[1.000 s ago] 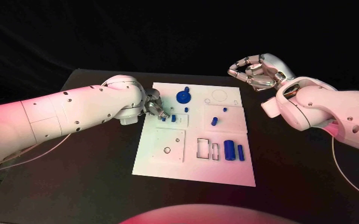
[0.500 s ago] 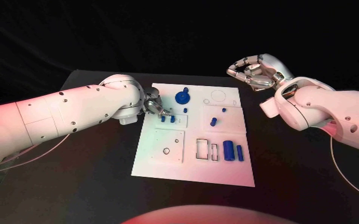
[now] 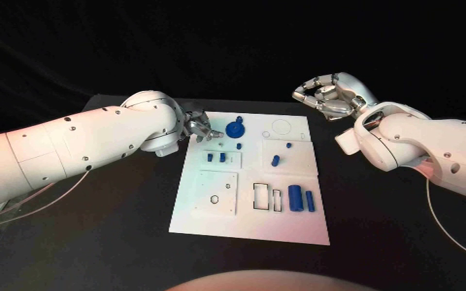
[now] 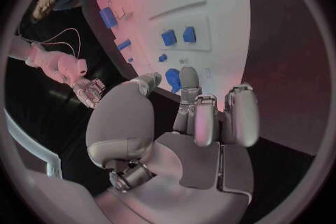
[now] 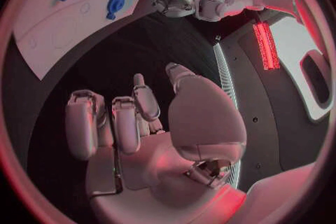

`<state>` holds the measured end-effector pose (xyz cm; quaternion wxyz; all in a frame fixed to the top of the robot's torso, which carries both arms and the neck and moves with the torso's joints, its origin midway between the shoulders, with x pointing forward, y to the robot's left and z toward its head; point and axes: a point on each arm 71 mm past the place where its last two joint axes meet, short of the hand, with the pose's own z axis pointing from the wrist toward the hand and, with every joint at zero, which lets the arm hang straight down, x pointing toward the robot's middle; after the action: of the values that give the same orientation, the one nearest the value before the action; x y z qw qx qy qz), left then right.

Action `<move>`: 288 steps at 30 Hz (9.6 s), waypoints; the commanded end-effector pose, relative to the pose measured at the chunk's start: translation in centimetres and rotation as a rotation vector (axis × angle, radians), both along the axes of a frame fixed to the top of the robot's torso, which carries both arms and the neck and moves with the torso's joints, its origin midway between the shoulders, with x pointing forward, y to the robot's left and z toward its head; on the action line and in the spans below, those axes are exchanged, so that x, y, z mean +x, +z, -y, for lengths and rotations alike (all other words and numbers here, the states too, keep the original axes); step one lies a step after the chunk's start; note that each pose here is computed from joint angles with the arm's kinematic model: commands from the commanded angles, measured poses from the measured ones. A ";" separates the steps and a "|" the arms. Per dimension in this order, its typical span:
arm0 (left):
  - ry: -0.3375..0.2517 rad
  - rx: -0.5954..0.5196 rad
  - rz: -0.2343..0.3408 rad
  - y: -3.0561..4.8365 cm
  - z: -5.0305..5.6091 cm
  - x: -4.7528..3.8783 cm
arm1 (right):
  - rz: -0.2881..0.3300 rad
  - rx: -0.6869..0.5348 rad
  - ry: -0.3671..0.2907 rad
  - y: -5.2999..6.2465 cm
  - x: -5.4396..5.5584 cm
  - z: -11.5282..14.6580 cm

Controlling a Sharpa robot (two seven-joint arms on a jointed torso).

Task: Assemble the parts on the task board

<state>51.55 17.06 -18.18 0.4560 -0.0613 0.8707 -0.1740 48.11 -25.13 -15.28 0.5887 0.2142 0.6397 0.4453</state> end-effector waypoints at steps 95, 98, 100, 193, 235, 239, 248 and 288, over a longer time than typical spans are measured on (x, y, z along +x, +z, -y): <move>-0.494 -0.032 0.478 -1.47 5.6 -1.17 | 0.014 0.004 0.016 0.1 -0.1 -0.3; -0.477 -0.044 0.475 -0.93 4.7 -1.33 | 0.015 0.004 0.015 0.1 -0.1 -0.2; -0.468 -0.045 0.471 -0.79 4.2 -1.37 | 0.014 0.004 0.015 0.1 -0.1 -0.2; -0.402 0.049 0.329 -3.30 1.5 -0.03 | 0.008 0.001 0.016 -0.2 -0.1 -0.2; 0.178 -1.197 0.193 1.26 -6.4 -1.56 | 0.215 -0.951 0.203 -5.2 -0.7 -3.3; 0.176 -1.235 0.183 1.45 -6.4 -1.89 | 0.234 -0.962 0.200 -5.4 -0.6 -3.9; 0.192 -1.264 0.176 1.56 -6.7 -2.14 | 0.236 -0.977 0.225 -6.0 -0.6 -4.9; 0.228 -1.242 0.148 1.26 -7.2 -2.04 | 0.194 -1.016 0.232 -8.1 -0.7 -5.6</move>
<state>49.50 24.33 -16.99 0.4161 -0.3935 0.5613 -0.5975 47.64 -19.39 -22.53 0.6301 -0.2069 0.7277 0.1751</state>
